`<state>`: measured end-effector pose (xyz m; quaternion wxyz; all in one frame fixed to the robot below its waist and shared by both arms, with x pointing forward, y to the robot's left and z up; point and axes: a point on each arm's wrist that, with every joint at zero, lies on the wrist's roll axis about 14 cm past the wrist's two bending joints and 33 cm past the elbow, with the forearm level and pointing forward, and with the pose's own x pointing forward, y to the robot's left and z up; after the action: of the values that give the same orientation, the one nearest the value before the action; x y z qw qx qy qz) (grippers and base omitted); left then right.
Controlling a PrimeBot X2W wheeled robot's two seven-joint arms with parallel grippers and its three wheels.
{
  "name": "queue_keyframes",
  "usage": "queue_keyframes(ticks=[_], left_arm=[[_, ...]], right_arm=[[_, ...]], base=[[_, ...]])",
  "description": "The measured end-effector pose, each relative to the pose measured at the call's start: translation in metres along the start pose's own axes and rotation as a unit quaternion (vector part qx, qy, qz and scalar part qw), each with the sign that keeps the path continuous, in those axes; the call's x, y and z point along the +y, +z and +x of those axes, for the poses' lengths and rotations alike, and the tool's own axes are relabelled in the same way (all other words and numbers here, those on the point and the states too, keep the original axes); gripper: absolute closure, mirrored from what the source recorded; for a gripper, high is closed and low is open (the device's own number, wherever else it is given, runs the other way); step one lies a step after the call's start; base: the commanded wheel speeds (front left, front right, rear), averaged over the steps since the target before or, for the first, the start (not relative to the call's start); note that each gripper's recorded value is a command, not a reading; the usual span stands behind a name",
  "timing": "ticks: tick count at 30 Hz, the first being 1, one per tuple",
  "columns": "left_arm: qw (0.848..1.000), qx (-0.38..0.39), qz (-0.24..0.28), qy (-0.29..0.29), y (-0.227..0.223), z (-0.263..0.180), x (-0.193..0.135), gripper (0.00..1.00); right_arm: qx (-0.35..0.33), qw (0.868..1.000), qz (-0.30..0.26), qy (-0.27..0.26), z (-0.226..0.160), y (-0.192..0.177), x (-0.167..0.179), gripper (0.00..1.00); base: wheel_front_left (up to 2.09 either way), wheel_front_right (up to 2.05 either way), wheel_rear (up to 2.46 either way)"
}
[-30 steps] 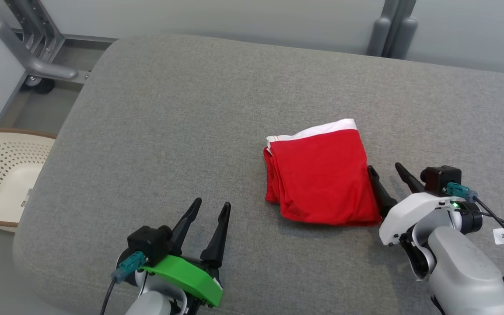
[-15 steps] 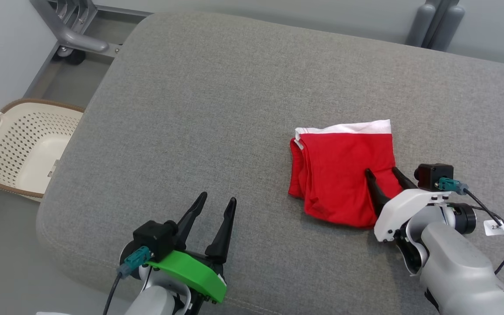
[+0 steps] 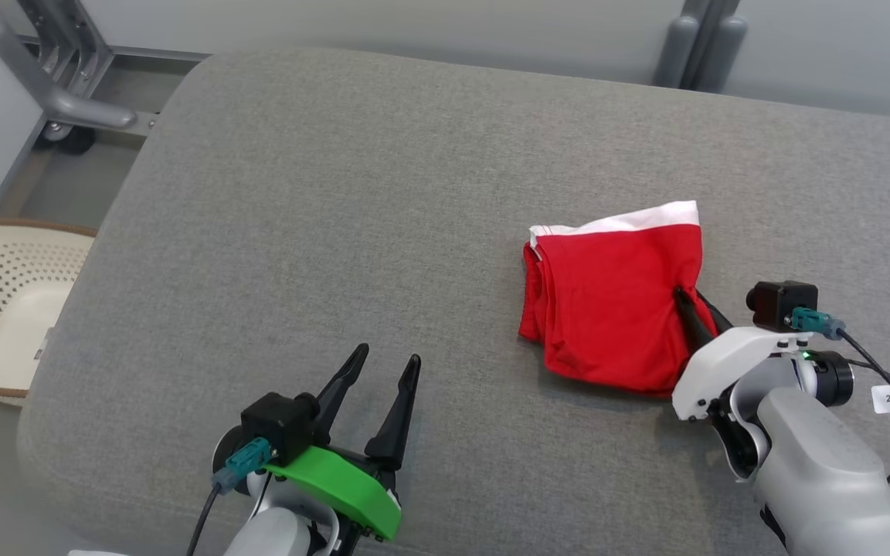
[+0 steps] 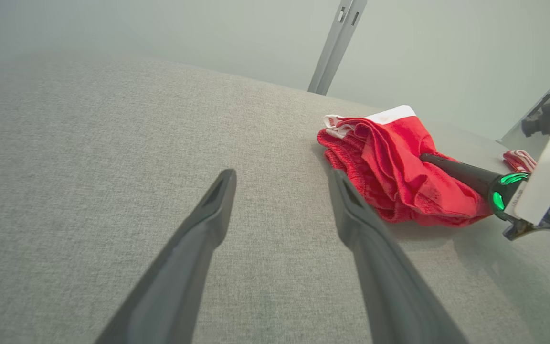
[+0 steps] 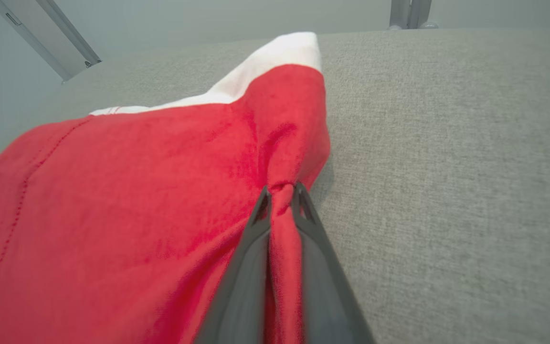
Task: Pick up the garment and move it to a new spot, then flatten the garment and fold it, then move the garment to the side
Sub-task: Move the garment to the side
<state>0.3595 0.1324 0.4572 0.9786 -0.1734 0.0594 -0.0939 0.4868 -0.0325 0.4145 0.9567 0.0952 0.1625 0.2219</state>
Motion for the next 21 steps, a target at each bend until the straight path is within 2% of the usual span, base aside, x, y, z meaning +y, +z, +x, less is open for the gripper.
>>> queue_keyframes(ticks=[11, 21], left_arm=[[0.996, 0.006, 0.014, -0.093, -0.003, 0.021, -0.054, 0.00], [0.983, 0.015, 0.019, -0.180, -0.011, 0.038, -0.110, 0.00]], right_arm=[[-0.022, 0.996, 0.009, -0.086, -0.063, -0.001, -0.055, 1.00], [-0.041, 0.984, 0.033, -0.173, -0.134, -0.012, -0.098, 1.00]], base=[[0.00, 0.00, 0.00], [0.00, 0.00, 0.00]])
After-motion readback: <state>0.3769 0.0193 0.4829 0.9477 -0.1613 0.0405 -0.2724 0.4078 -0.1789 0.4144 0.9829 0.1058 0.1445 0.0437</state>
